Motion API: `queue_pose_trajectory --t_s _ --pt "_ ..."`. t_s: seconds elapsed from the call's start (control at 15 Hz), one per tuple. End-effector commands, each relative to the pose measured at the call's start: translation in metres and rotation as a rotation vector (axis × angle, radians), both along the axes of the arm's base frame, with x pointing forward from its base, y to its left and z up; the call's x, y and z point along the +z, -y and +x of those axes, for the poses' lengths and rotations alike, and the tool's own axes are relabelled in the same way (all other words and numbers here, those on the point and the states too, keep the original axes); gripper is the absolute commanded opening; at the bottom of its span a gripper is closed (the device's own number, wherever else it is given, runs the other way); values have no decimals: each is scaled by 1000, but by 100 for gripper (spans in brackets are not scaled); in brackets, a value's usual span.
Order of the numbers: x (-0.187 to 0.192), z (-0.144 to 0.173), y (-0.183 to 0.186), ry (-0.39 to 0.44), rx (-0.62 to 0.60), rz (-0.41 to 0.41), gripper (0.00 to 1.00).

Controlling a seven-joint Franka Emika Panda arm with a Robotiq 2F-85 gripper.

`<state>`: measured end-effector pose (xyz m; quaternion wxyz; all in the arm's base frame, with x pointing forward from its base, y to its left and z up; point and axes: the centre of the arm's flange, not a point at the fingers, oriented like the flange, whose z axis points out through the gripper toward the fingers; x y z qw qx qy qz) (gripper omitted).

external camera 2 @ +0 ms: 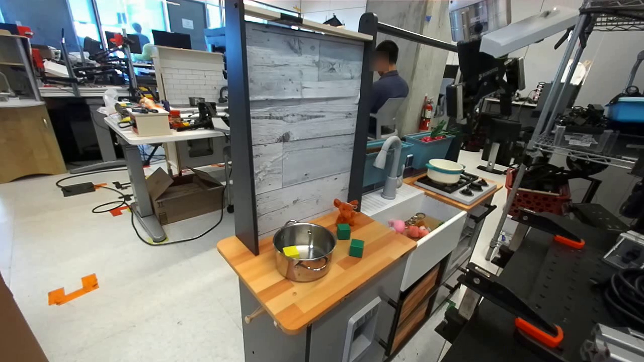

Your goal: Pick up the green block at the front of the counter and put it in the sink

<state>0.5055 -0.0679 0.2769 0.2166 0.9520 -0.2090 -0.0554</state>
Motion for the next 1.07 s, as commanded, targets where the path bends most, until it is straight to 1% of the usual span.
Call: queue_pose_trajectory --t_s 0.0,0.13,0.2,0.27,0.73,0.8,0.87,1.0 --pt "-4 -9 -9 -137 25 154 100" --pt "10 -17 -17 -197 45 256 100" --pt "-10 -14 -12 -146 27 186 100" --pt "-9 -15 -14 -154 33 198 100" --pt "-11 -15 -13 -158 30 197 100" --pt "-18 -18 -12 -156 40 204 100" --pt "-34 -13 -11 -155 68 220 100" --pt "-70 12 -14 -191 119 247 100"
